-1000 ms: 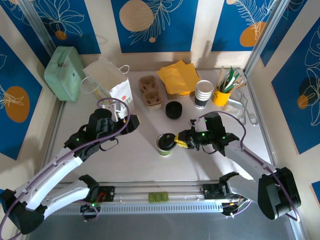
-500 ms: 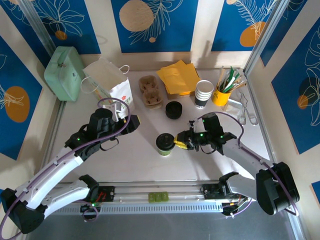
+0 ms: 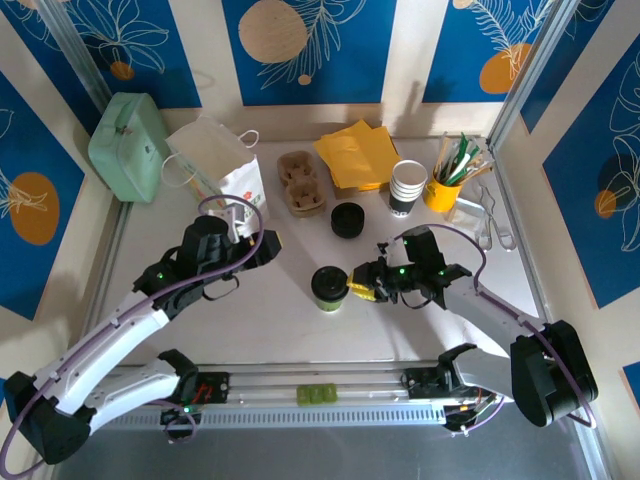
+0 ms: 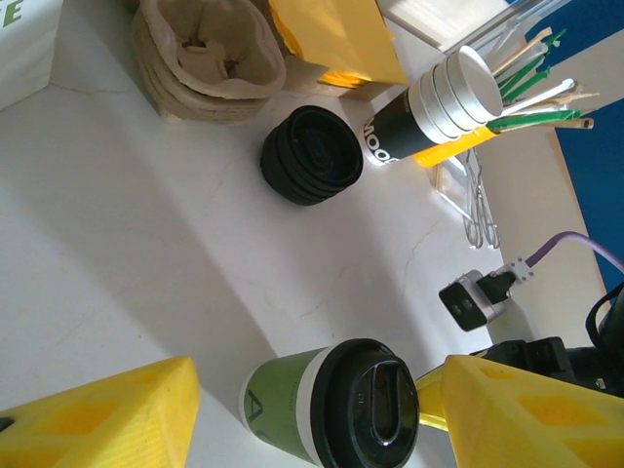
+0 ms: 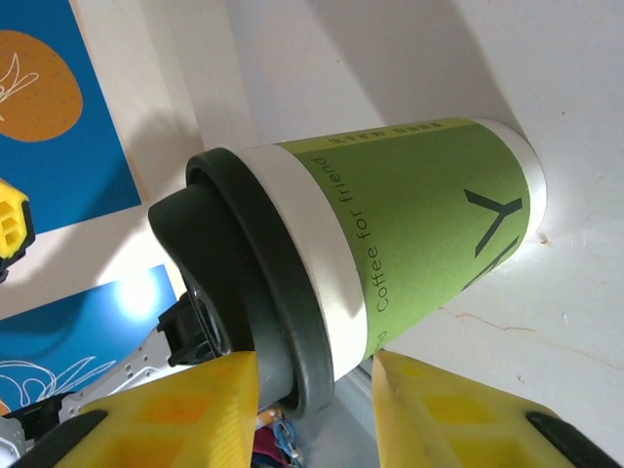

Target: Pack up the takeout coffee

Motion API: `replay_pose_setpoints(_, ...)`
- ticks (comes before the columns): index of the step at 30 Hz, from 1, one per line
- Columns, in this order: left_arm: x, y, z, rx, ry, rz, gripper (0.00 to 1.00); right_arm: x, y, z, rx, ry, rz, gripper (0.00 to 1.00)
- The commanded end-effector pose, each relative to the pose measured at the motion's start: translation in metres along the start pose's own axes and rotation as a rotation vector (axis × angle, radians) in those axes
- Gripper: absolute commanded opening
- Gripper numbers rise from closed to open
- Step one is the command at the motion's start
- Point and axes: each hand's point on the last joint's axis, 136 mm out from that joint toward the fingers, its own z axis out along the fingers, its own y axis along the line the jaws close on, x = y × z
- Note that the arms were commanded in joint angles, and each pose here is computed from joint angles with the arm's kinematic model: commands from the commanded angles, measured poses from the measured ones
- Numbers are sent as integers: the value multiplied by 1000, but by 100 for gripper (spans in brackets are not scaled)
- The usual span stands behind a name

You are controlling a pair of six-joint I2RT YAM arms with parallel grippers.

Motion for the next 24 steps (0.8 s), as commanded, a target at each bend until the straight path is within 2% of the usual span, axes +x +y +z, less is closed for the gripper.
replay_pose_setpoints(1, -3, -8, 0, 32, 3, 9, 67, 0, 11, -3, -5, 0, -39, 39)
replay_pose_setpoints(8, 4, -11, 10, 43, 57, 31, 67, 0, 16, -8, 6, -14, -67, 40)
replay_pose_setpoints(13, 15, -21, 21, 100, 129, 78, 68, 1, 25, -13, -2, -22, -109, 41)
replay_pose_setpoints(18, 25, -26, 24, 123, 211, 173, 71, -2, 28, -22, 17, -85, -168, 49)
replay_pose_setpoints(22, 37, -29, 26, 164, 267, 235, 78, -5, 24, -29, 49, -144, -188, 61)
replay_pose_setpoints(24, 41, -29, 27, 182, 285, 262, 81, -6, 22, -31, 58, -160, -190, 63)
